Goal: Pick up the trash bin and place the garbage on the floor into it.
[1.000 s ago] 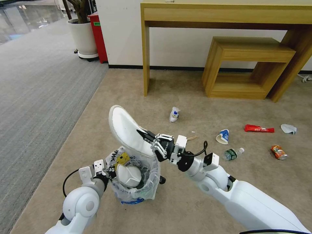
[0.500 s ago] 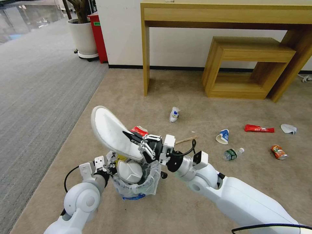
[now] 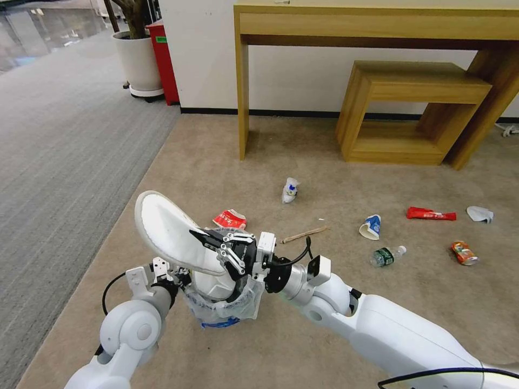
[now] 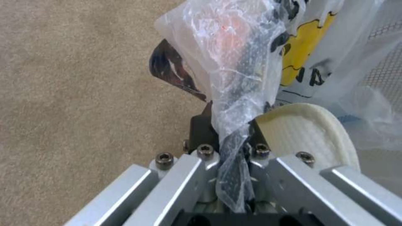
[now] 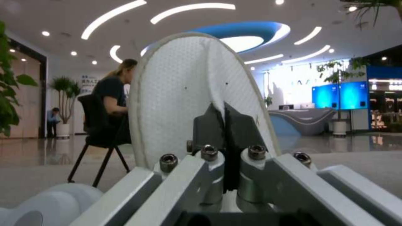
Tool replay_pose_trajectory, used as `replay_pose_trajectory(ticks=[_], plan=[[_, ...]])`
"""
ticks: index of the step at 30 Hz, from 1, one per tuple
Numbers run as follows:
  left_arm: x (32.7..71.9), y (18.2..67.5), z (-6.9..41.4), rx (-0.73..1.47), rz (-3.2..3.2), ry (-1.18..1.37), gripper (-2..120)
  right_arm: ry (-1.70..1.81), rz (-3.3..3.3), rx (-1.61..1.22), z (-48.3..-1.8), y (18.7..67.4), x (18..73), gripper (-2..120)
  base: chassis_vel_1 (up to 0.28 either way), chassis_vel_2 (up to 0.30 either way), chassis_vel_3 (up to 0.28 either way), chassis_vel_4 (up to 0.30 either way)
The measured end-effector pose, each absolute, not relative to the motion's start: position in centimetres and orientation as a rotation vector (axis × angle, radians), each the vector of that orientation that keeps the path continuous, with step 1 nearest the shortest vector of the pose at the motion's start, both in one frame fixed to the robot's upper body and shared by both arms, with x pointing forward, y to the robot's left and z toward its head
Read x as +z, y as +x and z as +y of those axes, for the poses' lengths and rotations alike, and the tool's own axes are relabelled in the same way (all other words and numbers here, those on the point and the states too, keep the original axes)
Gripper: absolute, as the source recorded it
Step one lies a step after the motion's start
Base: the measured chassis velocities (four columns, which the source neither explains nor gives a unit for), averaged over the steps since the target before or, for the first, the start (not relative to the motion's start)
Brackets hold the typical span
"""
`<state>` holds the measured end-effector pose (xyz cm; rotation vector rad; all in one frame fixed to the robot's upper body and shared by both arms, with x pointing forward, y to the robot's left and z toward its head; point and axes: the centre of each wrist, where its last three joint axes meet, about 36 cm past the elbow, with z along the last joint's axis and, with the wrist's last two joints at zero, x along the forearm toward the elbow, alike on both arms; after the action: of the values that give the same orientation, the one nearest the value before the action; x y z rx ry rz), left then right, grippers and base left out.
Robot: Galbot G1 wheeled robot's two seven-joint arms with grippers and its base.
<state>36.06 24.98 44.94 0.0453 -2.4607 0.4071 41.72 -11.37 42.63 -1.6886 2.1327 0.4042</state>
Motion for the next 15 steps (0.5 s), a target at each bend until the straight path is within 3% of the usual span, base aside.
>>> replay_pose_trajectory(ticks=[15], plan=[[45.5, 36.1, 25.1, 0.418, -2.467, 0.038, 0, -1.718, 2.146, 0.389, -10.8, 41.5, 40.7, 0, 0.000, 0.000, 0.000, 0.000]])
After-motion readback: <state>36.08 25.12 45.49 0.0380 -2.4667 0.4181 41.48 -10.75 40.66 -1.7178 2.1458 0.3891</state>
